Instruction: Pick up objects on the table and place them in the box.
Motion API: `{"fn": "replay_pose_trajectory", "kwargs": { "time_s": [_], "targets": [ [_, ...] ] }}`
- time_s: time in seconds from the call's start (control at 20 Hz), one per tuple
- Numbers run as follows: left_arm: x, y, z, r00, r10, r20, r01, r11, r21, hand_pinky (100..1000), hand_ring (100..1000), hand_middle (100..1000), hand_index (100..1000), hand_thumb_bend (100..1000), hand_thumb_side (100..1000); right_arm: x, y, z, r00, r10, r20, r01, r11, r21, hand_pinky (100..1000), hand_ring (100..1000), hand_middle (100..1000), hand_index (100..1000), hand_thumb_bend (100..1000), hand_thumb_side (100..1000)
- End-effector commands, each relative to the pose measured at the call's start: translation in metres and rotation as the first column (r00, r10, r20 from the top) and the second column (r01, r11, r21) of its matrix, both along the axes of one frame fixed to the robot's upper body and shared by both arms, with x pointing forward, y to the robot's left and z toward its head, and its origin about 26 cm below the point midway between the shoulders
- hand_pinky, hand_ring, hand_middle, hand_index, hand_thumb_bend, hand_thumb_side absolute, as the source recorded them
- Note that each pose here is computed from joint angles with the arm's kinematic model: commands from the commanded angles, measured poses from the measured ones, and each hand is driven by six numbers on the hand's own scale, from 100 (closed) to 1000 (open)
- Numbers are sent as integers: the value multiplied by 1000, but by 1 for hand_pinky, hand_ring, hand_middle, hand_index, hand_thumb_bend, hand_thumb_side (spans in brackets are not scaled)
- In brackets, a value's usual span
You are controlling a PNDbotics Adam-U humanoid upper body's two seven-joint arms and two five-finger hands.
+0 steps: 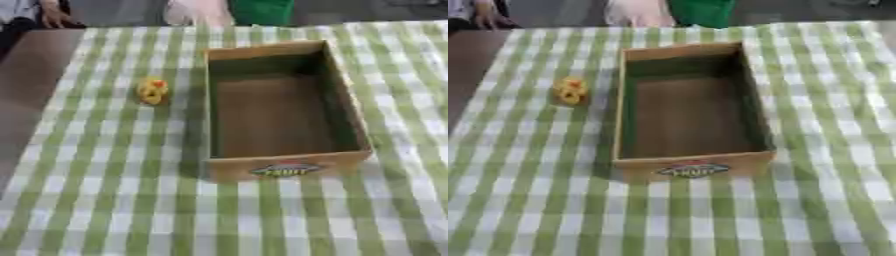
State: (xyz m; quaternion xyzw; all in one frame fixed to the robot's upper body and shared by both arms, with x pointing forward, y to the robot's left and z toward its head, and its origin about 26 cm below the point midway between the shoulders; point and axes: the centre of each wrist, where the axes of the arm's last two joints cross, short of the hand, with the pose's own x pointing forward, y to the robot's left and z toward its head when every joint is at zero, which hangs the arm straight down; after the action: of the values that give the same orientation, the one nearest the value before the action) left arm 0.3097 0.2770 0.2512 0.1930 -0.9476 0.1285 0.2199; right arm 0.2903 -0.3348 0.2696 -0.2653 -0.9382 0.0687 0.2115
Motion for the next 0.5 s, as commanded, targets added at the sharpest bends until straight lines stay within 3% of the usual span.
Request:
{"fn": "replay_pose_trajectory", "kwargs": {
  "time_s": [0.05, 0.5],
  "targets": [
    [-4, 2, 8, 999, 6, 33, -6, 1000, 13, 598, 677, 678, 896, 100, 854, -3, 0, 9, 1000, 3, 26, -3, 1000, -26, 638, 721, 765, 819, 100, 717],
    [-4, 2, 10, 1000, 15, 23, -16, 999, 39, 598, 672, 677, 895, 100, 856, -3, 0, 10, 1000, 5, 23, -5, 1000, -29, 638, 721, 764, 819, 100, 714]
  ]
}}
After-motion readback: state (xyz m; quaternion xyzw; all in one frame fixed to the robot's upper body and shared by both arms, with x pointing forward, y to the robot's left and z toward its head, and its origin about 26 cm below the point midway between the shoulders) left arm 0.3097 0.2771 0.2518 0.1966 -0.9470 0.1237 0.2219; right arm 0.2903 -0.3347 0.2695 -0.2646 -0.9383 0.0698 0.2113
